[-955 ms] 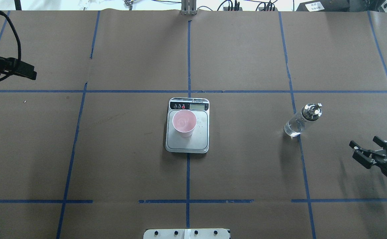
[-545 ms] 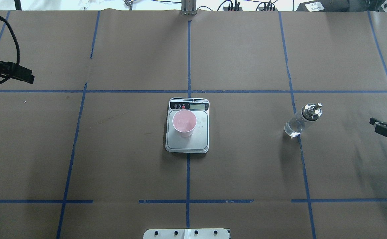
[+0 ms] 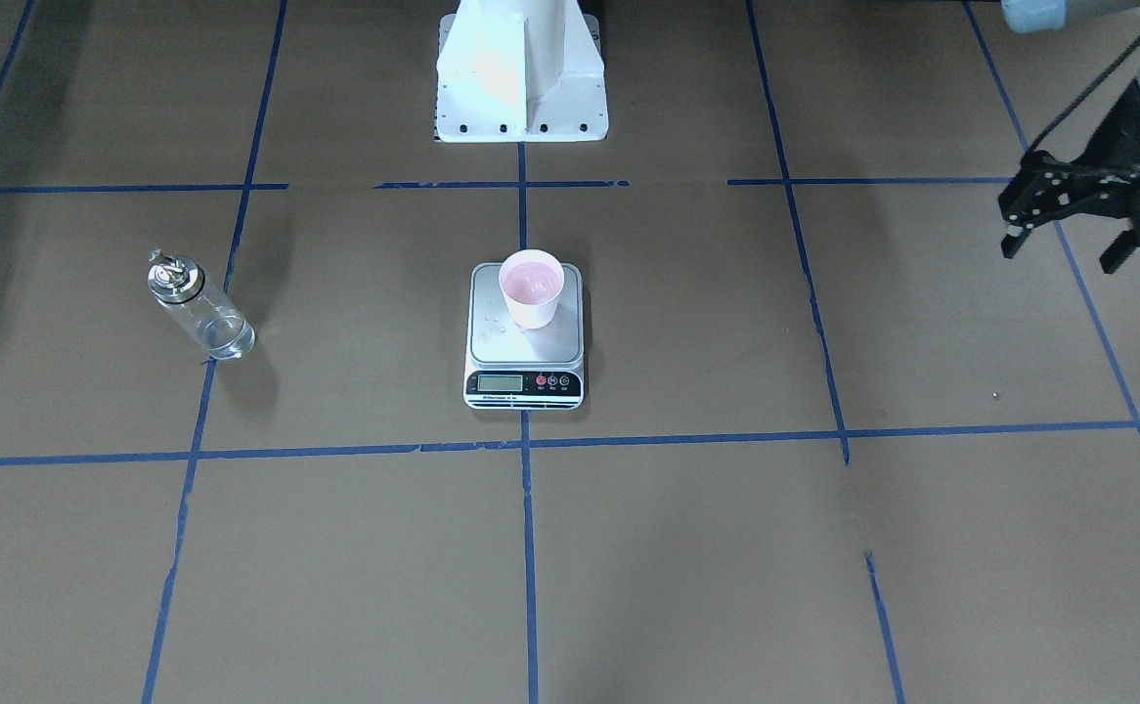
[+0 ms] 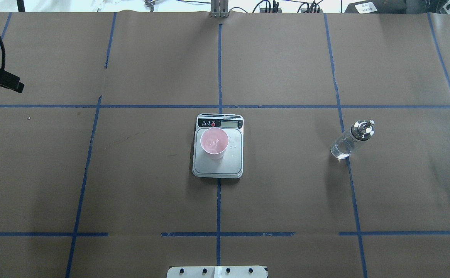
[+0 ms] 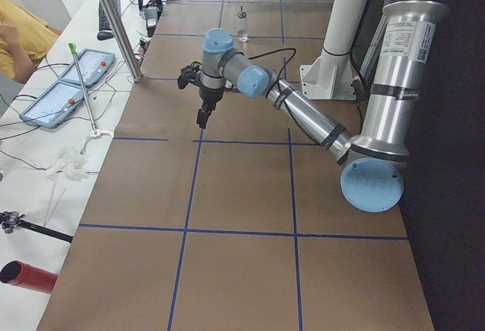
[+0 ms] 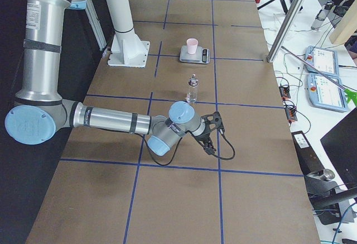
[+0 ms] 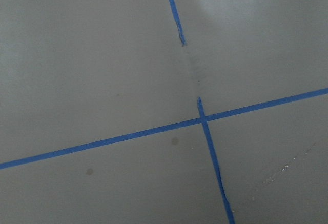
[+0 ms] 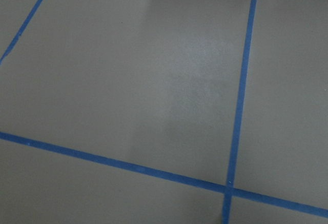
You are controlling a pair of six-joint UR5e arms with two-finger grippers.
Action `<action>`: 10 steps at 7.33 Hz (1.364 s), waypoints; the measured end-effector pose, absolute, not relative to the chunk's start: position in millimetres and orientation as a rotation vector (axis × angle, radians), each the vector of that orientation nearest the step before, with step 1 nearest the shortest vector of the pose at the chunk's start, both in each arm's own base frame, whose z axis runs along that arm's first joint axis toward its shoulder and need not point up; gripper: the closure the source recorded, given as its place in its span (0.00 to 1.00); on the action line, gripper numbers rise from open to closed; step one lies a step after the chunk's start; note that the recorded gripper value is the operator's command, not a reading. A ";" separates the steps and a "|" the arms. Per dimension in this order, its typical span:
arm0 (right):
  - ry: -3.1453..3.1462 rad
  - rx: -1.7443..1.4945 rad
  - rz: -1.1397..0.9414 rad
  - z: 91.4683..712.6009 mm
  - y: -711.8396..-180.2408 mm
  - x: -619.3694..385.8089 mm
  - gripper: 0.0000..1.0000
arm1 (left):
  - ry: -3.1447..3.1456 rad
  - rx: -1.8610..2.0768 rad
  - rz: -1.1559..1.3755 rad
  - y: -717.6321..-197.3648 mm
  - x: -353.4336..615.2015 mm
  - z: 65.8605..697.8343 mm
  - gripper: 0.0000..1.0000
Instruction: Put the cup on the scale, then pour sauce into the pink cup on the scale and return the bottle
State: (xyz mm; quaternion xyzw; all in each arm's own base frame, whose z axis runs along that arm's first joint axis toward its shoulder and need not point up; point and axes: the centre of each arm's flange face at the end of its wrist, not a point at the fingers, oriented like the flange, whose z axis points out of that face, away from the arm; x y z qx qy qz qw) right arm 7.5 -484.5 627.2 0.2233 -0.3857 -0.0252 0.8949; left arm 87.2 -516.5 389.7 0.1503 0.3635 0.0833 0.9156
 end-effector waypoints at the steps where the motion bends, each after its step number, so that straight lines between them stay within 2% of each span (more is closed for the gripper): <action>1: -0.802 0.377 -0.087 624.7 -499.4 29.5 0.00 | 0.746 0.285 0.185 -537.5 45.7 432.4 0.00; 3: -0.793 0.219 -0.157 631.0 -513.8 39.5 0.00 | 0.773 0.187 0.153 -553.7 -5.0 513.9 0.00; 5: -0.793 0.106 -0.189 628.6 -522.9 47.5 0.00 | 0.781 0.122 0.118 -535.5 -19.0 556.4 0.00; 10: -0.794 0.064 -0.184 630.4 -509.0 54.3 0.00 | 0.800 0.102 0.116 -504.4 -21.7 576.3 0.00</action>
